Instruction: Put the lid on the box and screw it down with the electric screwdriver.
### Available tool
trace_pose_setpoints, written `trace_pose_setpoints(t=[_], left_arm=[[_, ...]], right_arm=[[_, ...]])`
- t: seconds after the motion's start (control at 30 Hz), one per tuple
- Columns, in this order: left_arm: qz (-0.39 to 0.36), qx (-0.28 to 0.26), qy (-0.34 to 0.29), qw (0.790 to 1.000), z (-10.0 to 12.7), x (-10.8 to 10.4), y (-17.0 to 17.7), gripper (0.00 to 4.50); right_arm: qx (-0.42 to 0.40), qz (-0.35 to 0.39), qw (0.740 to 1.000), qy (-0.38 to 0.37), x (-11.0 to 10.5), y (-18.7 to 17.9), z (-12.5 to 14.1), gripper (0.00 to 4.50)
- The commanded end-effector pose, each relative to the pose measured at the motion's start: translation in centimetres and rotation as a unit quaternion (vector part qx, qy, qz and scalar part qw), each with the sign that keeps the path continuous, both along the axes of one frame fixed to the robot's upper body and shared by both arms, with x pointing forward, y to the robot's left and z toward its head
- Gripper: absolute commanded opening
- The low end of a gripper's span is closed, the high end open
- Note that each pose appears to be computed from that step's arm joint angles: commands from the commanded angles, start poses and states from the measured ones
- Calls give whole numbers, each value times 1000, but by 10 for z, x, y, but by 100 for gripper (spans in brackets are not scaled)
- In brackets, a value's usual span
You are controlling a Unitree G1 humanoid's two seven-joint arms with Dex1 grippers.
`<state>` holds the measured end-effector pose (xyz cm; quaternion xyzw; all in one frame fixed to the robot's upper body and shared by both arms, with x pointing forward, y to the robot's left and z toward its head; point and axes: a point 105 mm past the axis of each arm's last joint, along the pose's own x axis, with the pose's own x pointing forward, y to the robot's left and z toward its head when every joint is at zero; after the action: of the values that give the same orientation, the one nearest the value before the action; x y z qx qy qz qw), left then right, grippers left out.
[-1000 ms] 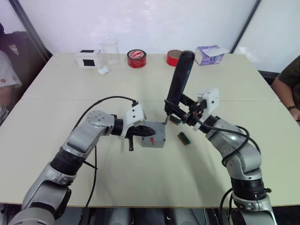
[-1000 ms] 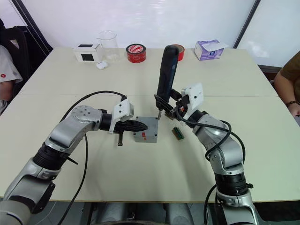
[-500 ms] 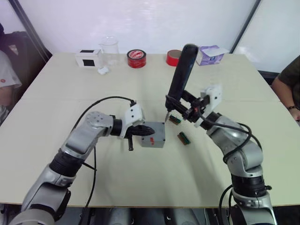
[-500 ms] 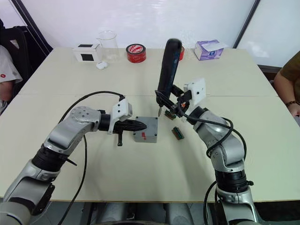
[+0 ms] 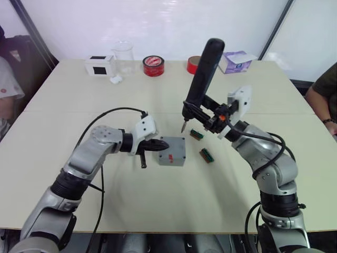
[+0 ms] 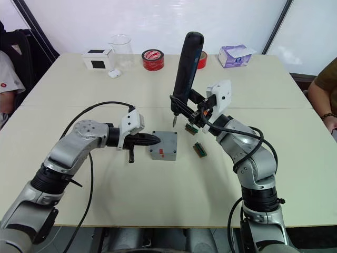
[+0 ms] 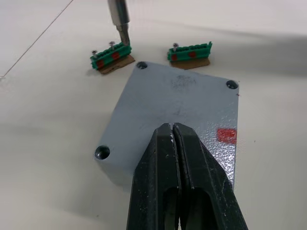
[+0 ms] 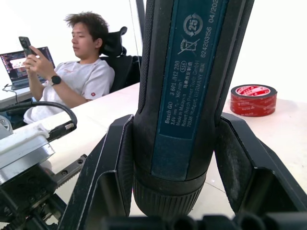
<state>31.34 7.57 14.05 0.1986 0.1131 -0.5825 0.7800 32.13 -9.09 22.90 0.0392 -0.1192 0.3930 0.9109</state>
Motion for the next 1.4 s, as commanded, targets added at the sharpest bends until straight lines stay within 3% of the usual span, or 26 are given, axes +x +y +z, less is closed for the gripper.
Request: trace_pose_setpoints(t=[0.03, 0.5, 1.4], left_arm=[[10, 16, 25, 1000, -15, -3, 2, 0], [3, 19, 25, 1000, -15, -2, 1, 0], [-15, 19, 32, 999, -20, -7, -8, 0]], right_arm=[[8, 15, 999, -40, -10, 4, 17, 185], [-22, -11, 999, -27, -6, -1, -8, 185], [-40, -31, 998, -23, -5, -15, -12, 185]])
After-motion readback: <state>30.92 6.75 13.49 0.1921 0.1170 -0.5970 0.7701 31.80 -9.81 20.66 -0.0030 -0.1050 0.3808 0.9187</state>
